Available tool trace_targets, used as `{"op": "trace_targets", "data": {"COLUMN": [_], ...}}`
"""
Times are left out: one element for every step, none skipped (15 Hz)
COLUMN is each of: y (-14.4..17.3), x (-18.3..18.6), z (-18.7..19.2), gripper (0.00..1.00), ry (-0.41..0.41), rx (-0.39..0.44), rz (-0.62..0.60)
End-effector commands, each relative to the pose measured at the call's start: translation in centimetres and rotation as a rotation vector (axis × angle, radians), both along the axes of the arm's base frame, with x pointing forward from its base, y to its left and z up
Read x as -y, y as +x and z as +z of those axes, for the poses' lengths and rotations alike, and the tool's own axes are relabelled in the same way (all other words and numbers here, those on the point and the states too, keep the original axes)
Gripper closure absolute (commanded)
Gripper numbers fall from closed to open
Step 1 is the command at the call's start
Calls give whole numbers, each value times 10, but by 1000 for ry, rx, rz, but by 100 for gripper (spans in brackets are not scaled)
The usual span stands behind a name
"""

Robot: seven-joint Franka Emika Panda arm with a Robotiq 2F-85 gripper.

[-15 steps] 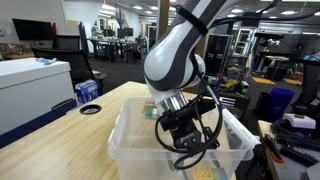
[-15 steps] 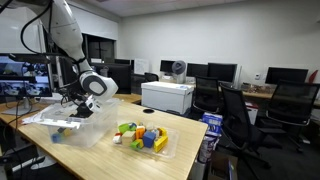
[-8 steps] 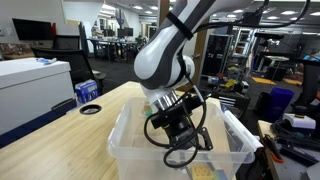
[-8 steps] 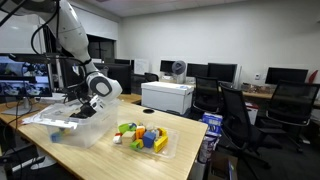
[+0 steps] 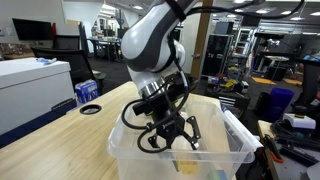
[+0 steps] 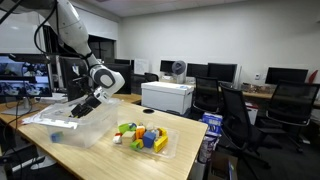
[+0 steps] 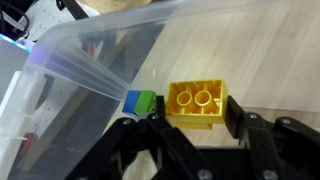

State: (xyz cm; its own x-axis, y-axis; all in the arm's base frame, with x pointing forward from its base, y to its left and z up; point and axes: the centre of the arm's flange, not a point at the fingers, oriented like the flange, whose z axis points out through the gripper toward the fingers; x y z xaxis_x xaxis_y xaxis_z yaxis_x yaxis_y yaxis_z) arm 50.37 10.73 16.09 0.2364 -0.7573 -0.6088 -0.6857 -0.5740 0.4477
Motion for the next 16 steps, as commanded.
{"op": "trace_targets", "data": {"y": [4,8,12,16,21,24,28,32,36,40,44,48,50,53,55,58], "x": [-4,-3,-2,1,4,9,17,26,37,49,64,79,93,106,118,130], "z": [67,88,107,126,146,161,177,190,202,210,219,226,232,237,242,246], "gripper": [67,67,67,67,67,67,67,67,67,67,67,67,67,67,67,67], "ry": [-129,-182,-235,-286,-347,-402,-458,-491,-518,-537,-557,-580,-606,-635,-662,-682], "rx": [58,86,113,139,171,196,221,245,266,285,308,326,353,377,395,409], "rz": [-14,-11,-11,-13,-18,-23,-31,-42,-59,-79,-107,-148,-190,-228,-267,-299]}}
